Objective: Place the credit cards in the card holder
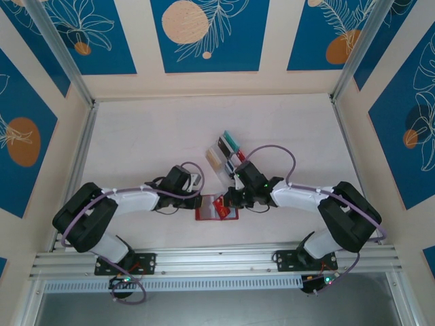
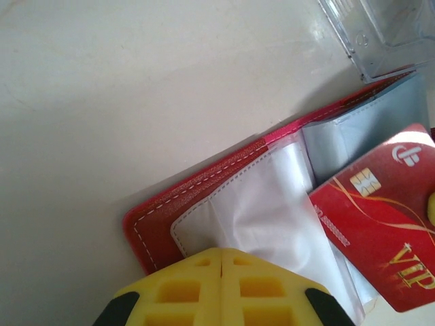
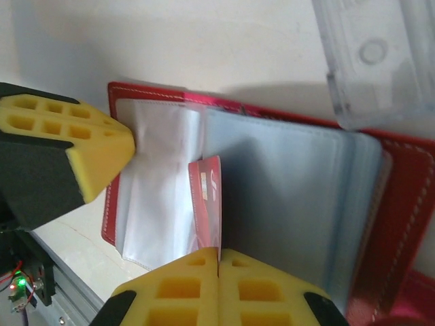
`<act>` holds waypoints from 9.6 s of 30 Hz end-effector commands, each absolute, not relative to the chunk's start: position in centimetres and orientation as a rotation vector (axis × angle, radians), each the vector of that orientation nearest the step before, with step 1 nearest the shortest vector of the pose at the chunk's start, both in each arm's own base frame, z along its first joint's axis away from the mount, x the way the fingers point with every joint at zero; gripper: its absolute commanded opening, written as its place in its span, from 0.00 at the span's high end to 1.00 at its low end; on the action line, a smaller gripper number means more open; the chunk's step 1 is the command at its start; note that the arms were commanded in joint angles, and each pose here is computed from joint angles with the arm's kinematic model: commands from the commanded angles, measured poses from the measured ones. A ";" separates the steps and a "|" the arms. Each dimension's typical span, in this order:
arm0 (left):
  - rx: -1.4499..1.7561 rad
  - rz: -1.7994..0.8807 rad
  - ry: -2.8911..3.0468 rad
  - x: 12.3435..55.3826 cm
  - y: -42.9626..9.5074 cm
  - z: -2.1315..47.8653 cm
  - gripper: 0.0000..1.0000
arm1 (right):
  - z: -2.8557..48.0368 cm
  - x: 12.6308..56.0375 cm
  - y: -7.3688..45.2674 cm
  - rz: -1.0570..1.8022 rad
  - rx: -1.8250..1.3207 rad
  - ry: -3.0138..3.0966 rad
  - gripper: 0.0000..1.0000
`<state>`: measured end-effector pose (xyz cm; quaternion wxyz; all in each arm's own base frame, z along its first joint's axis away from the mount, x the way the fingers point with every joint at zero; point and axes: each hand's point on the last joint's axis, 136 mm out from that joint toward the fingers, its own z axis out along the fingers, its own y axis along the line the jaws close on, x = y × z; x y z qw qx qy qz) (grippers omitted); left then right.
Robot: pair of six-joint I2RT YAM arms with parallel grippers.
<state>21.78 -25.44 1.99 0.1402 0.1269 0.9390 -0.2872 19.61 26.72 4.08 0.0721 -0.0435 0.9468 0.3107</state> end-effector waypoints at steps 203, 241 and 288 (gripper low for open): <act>0.471 -0.201 2.856 17.1 -20.9 -2.6 0.95 | -2.0 18.7 26.9 0.834 0.339 2.942 0.91; 0.432 -0.334 2.749 18.4 -21.2 6.2 0.91 | -1.4 17.2 26.4 0.497 0.051 3.085 0.70; 0.469 -0.490 2.874 15.7 -24.0 0.4 0.91 | -2.5 15.2 28.1 0.516 0.064 3.181 0.88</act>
